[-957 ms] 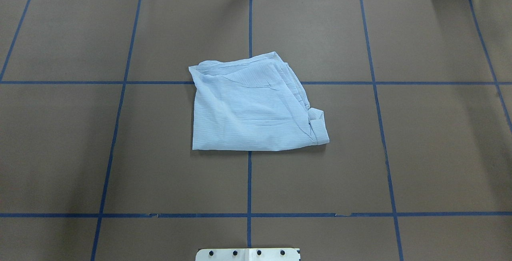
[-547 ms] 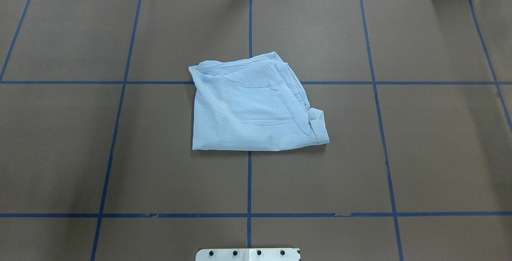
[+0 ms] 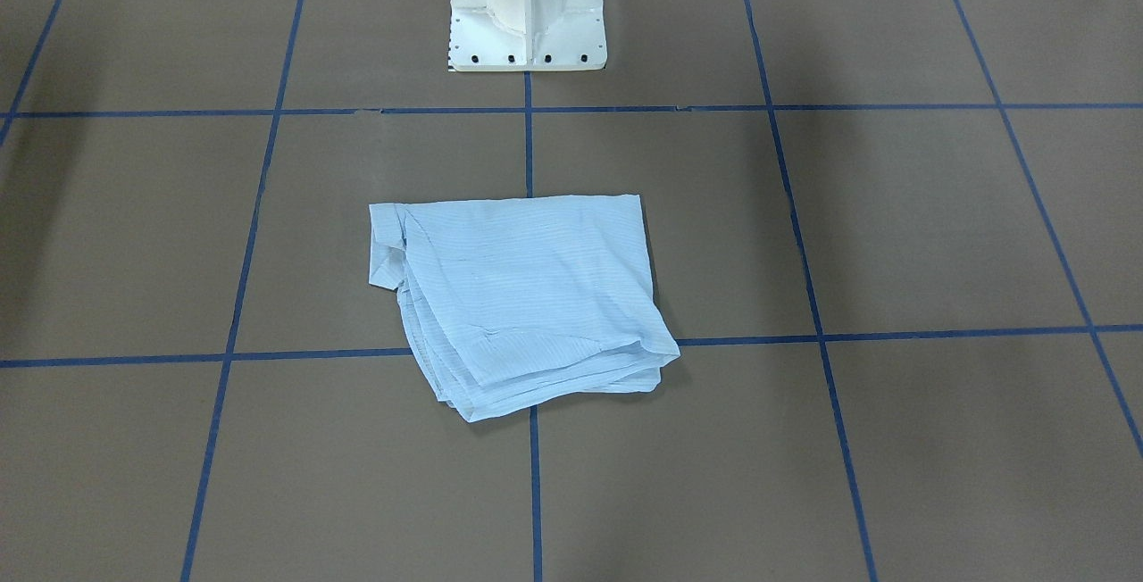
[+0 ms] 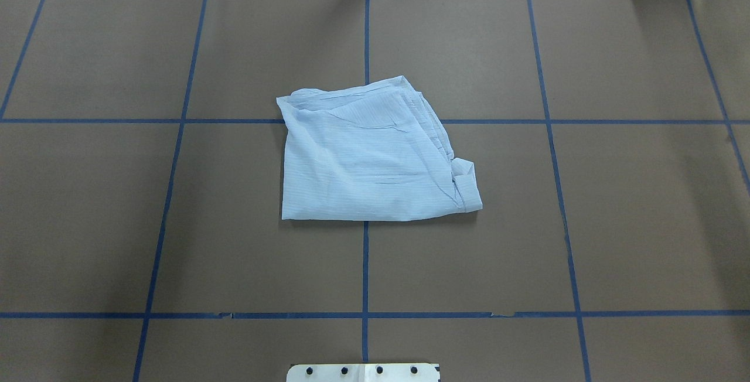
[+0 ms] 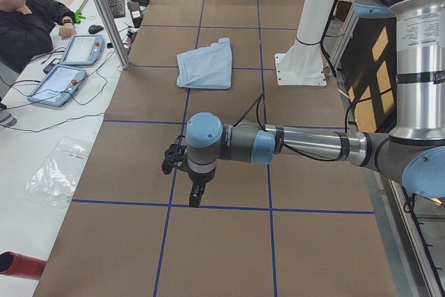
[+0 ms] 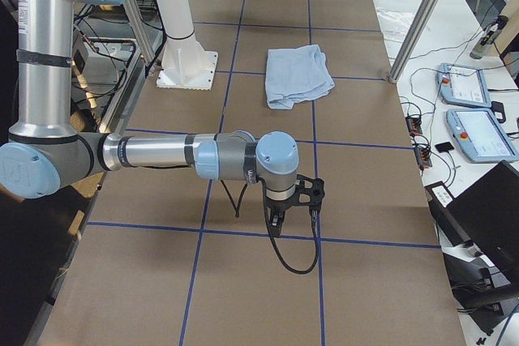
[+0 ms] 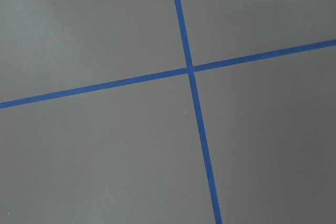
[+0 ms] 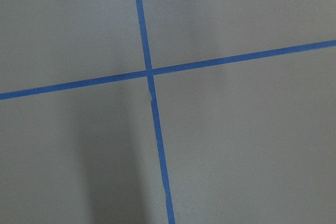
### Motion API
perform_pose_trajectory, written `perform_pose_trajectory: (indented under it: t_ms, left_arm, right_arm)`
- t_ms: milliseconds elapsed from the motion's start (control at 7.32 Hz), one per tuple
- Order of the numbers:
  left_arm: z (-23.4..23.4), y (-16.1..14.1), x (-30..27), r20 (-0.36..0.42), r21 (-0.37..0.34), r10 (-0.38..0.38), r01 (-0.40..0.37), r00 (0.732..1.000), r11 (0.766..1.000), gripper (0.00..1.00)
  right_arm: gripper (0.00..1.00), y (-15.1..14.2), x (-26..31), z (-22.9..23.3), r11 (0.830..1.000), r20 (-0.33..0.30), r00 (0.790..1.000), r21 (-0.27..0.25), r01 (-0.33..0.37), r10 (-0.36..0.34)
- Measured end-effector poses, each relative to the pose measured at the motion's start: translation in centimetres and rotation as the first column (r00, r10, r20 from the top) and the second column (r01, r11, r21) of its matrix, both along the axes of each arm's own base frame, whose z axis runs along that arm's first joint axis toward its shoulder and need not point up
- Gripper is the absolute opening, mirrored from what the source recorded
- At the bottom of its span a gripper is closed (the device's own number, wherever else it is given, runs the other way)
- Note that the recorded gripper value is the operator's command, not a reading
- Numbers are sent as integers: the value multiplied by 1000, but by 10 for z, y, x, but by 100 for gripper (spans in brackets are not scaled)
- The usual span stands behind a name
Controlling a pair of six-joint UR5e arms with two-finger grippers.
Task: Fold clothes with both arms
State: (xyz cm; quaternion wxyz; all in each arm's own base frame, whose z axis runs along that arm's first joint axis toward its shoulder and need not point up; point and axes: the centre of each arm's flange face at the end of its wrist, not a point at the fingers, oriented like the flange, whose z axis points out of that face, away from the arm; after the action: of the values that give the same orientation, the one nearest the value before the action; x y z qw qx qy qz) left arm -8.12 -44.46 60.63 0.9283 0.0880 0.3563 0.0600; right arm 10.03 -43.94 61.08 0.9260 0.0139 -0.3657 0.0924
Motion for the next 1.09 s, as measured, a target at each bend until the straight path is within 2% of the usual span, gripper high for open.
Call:
perform_pose_trajectory:
  t_ms: [820,1094]
  left_arm:
    - [-3,1,0,-11,1,-2,3,1000,1000,100]
    - [-4,1,2,-29,-50,-56,54,998,997,100]
  right_arm:
    - [100,-4,-5,-7,1000,-26,1000,13,13,-13]
    - [100,-4,-6,-7,1000,-26,1000,14,14,-13]
